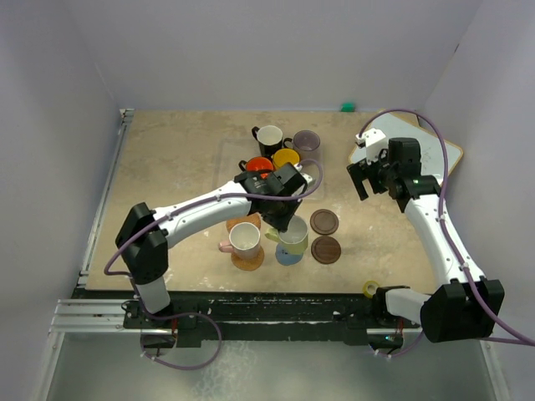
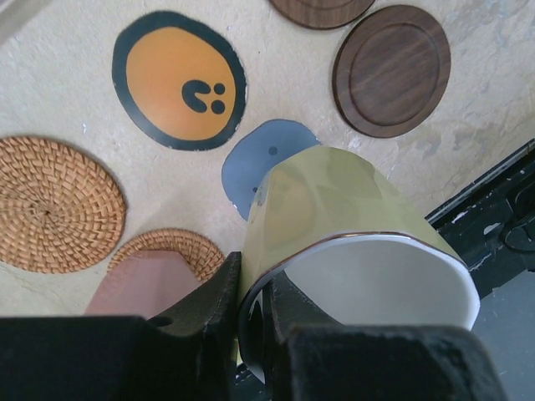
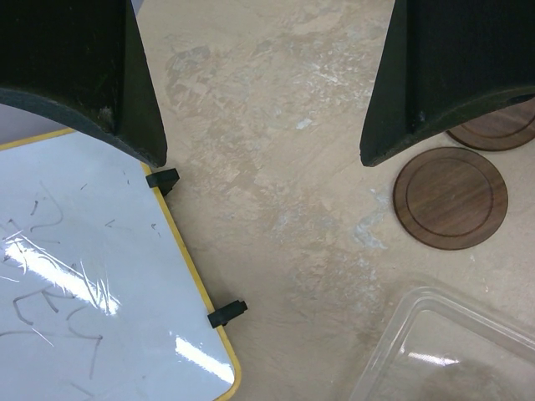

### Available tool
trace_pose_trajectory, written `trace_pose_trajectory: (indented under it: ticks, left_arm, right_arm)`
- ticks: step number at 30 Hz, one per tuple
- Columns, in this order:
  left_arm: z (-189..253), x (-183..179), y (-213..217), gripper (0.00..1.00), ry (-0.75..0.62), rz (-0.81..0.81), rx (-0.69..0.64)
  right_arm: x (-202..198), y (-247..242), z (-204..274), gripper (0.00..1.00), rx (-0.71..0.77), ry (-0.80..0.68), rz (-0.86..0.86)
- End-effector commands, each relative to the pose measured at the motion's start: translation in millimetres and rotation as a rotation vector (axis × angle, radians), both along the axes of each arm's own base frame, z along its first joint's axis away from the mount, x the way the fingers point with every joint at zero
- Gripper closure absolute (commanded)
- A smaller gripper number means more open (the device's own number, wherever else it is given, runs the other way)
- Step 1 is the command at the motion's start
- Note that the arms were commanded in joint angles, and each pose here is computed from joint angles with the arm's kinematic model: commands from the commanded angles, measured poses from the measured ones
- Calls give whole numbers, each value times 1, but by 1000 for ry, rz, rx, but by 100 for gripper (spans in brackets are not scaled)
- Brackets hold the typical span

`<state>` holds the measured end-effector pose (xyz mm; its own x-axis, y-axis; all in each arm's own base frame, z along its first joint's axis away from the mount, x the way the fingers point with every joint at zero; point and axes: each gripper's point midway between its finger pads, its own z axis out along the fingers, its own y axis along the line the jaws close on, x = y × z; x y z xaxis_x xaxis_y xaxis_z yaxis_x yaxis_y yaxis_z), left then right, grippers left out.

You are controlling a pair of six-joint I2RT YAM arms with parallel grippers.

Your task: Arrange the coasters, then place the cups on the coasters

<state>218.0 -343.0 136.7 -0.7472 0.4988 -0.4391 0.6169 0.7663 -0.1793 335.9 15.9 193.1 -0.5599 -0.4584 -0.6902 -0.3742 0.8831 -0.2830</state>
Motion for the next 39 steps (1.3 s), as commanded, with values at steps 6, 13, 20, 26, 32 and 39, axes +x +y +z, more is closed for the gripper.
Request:
trace_pose_trajectory:
  ticks: [6,13,20,26,32,39]
  left_arm:
    - [0,1,-18,97,28,105,-83]
    - [-16,-2,-13,97,44,135,-43]
    - [-20,1,-8,97,19,144,-12]
    - [-21,1,-6,97,8,140,-1]
    - [-24,1,-3,97,5,137,11]
    - [-31,1,-3,97,14,137,24]
  right_arm:
    - [6,0,4,0,2,-27,3]
    - [5,1,5,0,6,-26,10]
    - [4,2,4,0,8,-22,18]
    - [3,3,5,0,11,-24,20]
    - [3,3,5,0,9,-26,22]
    - [3,3,9,0,9,-39,23]
